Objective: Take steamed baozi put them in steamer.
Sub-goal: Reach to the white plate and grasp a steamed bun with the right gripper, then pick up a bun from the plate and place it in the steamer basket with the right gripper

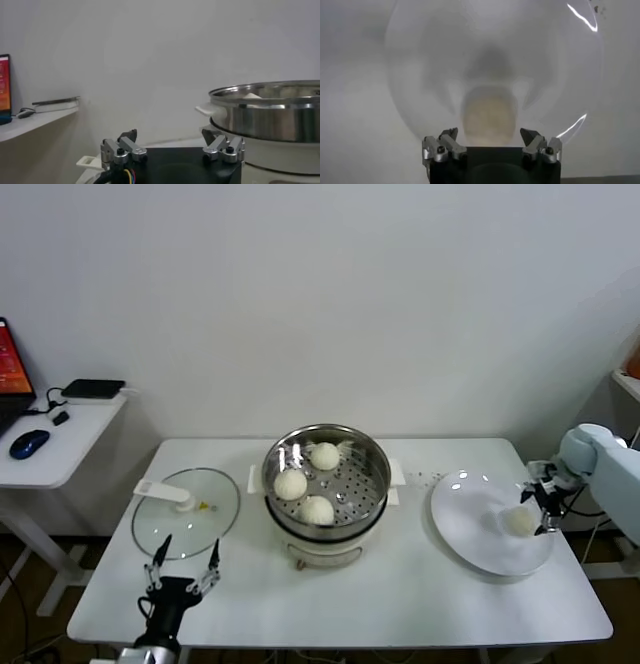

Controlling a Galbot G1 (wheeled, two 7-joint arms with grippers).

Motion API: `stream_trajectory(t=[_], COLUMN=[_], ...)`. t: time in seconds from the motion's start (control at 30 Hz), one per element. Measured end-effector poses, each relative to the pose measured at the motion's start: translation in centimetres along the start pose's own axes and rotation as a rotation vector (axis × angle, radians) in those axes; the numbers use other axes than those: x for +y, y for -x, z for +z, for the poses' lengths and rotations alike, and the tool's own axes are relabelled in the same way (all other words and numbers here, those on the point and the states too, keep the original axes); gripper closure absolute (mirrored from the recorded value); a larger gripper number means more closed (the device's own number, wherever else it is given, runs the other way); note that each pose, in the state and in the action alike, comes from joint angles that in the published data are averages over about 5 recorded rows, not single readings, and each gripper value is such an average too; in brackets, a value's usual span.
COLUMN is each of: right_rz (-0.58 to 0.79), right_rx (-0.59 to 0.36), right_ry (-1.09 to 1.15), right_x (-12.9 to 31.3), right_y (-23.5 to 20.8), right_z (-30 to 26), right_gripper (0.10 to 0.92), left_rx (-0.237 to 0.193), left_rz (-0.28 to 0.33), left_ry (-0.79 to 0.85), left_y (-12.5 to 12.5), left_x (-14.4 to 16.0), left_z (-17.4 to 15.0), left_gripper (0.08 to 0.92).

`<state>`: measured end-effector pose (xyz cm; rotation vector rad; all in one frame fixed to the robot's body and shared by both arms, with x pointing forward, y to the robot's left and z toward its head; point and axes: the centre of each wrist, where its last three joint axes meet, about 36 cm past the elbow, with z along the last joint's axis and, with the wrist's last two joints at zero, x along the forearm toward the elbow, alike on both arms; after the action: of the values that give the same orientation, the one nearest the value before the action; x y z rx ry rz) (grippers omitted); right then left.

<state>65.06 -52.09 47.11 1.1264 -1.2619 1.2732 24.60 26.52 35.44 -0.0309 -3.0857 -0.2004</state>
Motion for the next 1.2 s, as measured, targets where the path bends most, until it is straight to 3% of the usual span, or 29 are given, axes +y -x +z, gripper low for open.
stream_trajectory(t=[0.57,0.97,1.2], right_rz=[-0.015,-0.023,-0.015], right_rx=[-0.005,-0.005,-0.014], right_ry=[0.008,0.016,0.025], right_x=[-0.4,-0.4,-0.8], right_y=[1.8,1.8,1.0], right_z=[-0.6,-0.6,-0.6], right_gripper=[0.200,0.336,0.353], left_rx=[0.006,0.006,0.006], left_rz=[-0.001,-0.003,-0.005], left_ry=[-0.001,-0.002,-0.002], left_y=[-0.2,-0.1,-0.1], left_x=[0.0,-0.1,-0.1], left_z=[0.2,0.3,0.3], left_gripper=[0.177,0.177,0.177])
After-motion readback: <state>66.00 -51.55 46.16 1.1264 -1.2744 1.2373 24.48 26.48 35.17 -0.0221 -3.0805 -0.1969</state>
